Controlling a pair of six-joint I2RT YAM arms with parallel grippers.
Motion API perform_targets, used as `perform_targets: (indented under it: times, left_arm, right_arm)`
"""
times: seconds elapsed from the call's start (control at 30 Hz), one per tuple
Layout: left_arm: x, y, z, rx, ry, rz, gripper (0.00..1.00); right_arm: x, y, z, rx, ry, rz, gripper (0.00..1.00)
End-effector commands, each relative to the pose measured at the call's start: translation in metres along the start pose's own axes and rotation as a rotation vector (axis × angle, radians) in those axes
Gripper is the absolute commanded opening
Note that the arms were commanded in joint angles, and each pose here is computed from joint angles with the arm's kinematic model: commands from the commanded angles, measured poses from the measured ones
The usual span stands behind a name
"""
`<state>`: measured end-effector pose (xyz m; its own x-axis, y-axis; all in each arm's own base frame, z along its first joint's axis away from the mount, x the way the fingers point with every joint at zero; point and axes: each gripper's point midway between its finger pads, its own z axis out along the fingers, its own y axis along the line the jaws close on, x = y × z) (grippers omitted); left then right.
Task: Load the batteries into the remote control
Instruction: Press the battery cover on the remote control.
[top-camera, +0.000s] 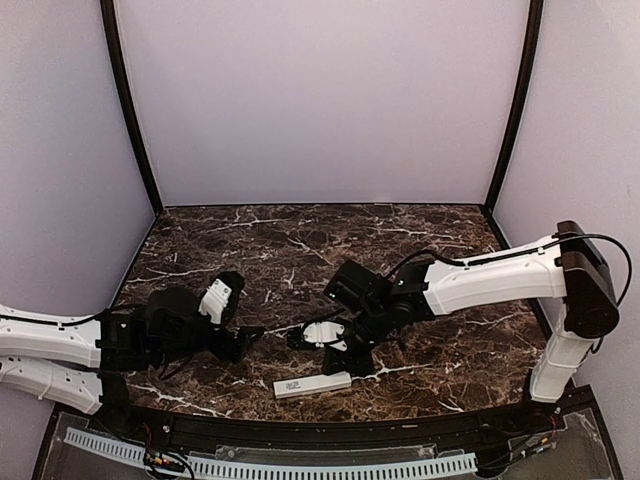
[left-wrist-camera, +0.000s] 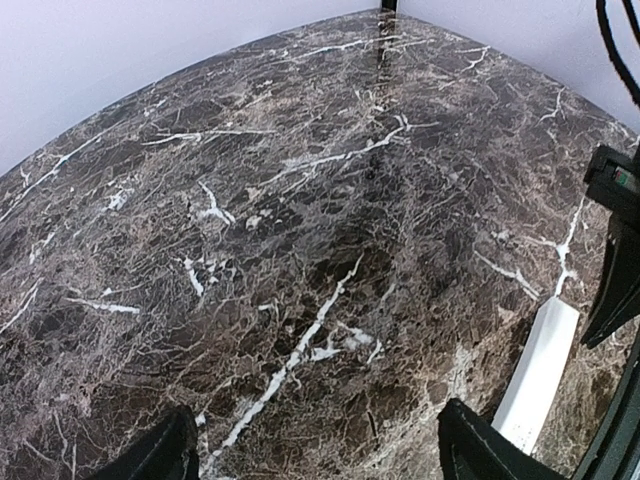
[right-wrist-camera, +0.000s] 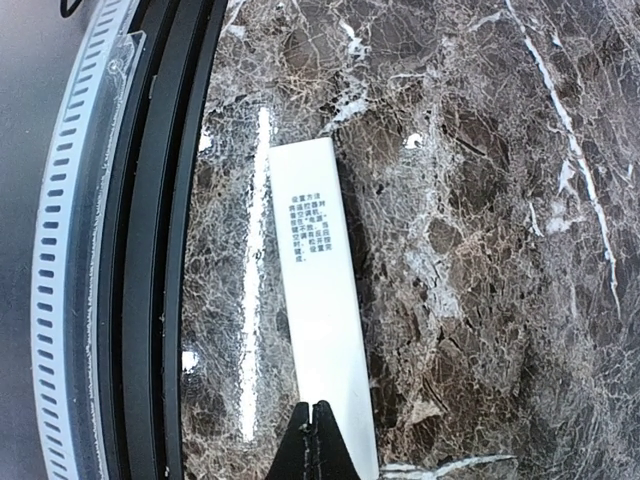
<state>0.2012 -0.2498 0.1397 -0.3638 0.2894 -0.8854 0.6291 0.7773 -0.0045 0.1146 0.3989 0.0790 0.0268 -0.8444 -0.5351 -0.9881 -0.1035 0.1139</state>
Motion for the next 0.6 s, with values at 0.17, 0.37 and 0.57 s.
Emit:
perform_targets:
  times: [0.17, 0.37, 0.57]
  left_arm:
    - [0.013, 0.000, 0.011, -0.016, 0.058, 0.021, 0.83]
    - [0.014, -0.001, 0.011, -0.009, 0.060, 0.036, 0.83]
    - [0.015, 0.001, 0.011, -0.016, 0.065, 0.046, 0.83]
  right_arm:
    - [0.003, -0.004, 0.002, 0.008, 0.006, 0.083, 0.00]
    - [0.047, -0.005, 0.034, -0.002, 0.124, 0.138, 0.00]
    - [0.039, -0.018, 0.024, 0.064, 0.144, 0.139, 0.00]
